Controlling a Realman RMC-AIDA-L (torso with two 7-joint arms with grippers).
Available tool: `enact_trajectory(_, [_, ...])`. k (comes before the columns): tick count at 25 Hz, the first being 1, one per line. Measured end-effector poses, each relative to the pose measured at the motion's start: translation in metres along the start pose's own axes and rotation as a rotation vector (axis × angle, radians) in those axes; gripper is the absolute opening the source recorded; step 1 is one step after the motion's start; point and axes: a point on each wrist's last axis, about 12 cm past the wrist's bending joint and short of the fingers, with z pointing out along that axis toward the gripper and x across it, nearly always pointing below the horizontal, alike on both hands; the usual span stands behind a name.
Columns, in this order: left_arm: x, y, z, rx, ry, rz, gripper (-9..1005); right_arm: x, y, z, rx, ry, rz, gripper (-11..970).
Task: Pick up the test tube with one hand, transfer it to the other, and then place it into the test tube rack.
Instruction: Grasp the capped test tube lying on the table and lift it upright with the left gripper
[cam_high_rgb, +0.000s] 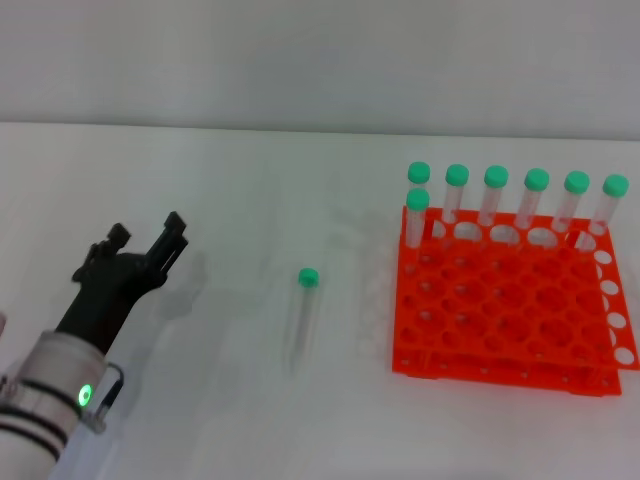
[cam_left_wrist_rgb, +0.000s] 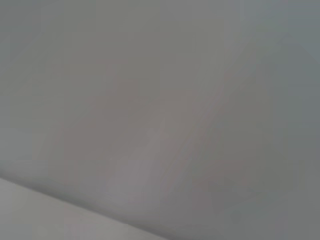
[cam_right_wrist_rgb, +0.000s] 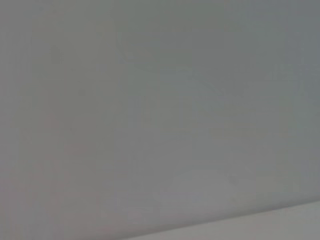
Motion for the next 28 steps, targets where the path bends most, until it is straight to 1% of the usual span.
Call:
enact_trajectory(3, [-0.006,0.004,0.018,0.025,0.058,-0.042,879,-0.001,0.001,0.002,-0.004,-0.005,0.0,874])
enact_trajectory(8, [-0.023,0.007,0.046,0.117,0.15,-0.105,879,-0.003,0.0,0.004,-0.005,-0.013,-0.007,874])
enact_trajectory(11, [-0.04,0.01,0.062,0.162,0.192,-0.137,878,-0.004,-0.001,0.005,-0.001,-0.018,-0.008,874])
enact_trajectory(16, [-0.072,0.014,0.088,0.229,0.343,-0.202,878,-0.006,0.0,0.01,-0.003,-0.024,-0.012,874])
enact_trajectory(17, [-0.08,0.013,0.094,0.244,0.382,-0.214,878,-0.007,-0.001,0.011,-0.003,-0.027,-0.016,874])
enact_trajectory(18, [-0.084,0.013,0.097,0.252,0.397,-0.209,878,-0.008,-0.001,0.012,-0.004,-0.03,-0.019,874])
enact_trajectory(20, [-0.099,0.01,0.106,0.28,0.468,-0.196,878,-0.01,-0.001,0.016,-0.006,-0.031,-0.026,873])
enact_trajectory(24, [-0.125,0.006,0.118,0.296,0.541,-0.17,878,-0.01,-0.002,0.021,0.0,-0.018,-0.033,873])
enact_trajectory(28, [-0.146,-0.006,0.128,0.313,0.646,-0.157,877,-0.011,-0.003,0.023,0.004,-0.013,-0.04,873])
